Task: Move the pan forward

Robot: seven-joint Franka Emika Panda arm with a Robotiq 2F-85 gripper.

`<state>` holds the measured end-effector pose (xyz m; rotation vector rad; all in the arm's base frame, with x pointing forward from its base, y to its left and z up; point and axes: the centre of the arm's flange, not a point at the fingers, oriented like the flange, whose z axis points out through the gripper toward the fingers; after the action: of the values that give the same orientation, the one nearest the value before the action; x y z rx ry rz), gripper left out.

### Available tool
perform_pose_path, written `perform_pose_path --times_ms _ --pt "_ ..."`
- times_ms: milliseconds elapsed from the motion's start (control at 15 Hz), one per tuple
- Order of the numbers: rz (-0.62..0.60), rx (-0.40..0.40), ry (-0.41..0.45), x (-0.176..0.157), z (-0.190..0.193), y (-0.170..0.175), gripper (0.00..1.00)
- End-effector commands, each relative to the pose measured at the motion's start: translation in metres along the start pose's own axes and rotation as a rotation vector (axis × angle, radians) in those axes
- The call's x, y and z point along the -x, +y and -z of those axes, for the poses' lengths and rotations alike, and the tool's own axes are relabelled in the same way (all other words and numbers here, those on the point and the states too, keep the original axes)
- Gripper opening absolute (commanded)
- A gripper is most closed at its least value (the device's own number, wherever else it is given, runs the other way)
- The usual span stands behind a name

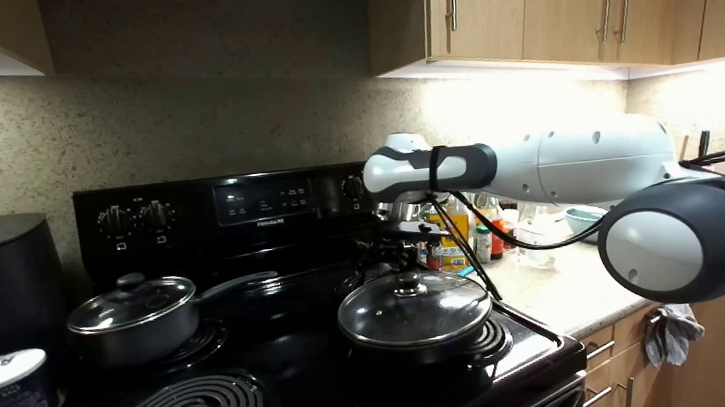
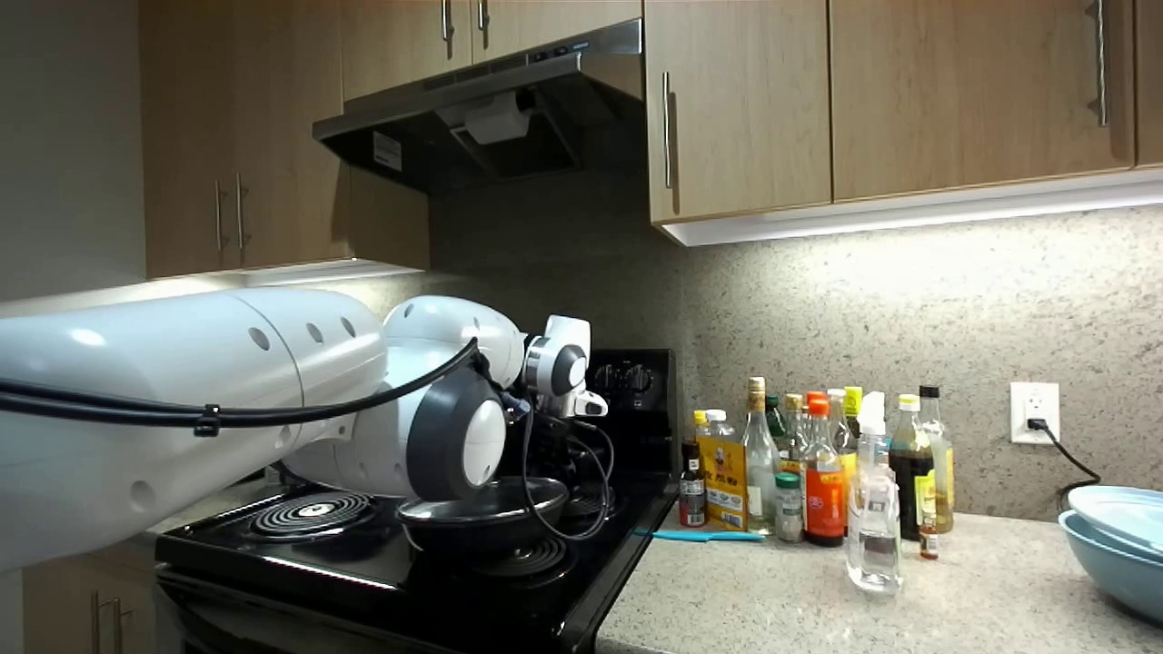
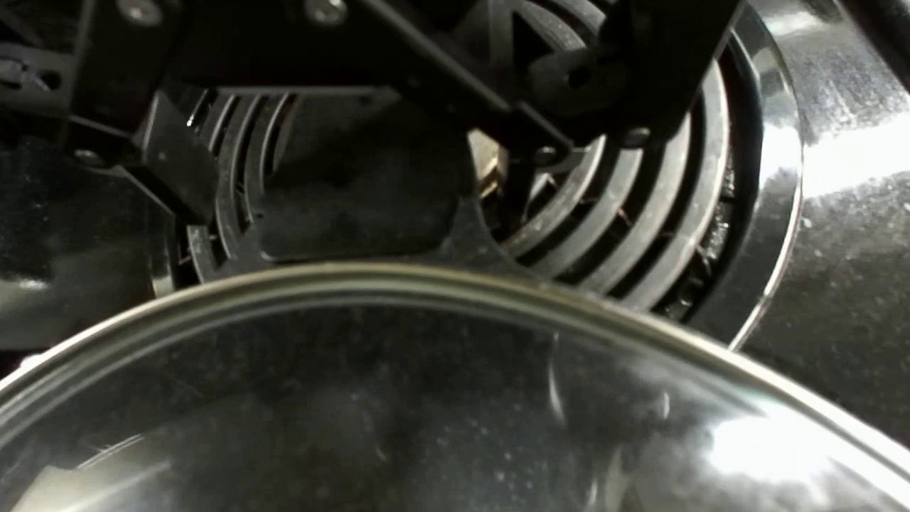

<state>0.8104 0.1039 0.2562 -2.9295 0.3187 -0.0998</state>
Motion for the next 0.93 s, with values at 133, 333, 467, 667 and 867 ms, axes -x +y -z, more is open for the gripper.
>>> perform_pose_path --times_ms 133,333,467,667,867 --pt "-0.015 -0.006 -0.018 0.013 0.012 0.008 0.67" --pt "-0.018 -0.013 -0.002 0.011 0.018 0.012 0.47" --pt "-0.021 -0.012 -0.001 0.011 0.018 0.015 0.34" --pt "-0.011 0.0 0.012 0.007 0.015 0.012 0.16" --pt "0.028 0.006 0.03 -0.002 0.01 0.0 0.59"
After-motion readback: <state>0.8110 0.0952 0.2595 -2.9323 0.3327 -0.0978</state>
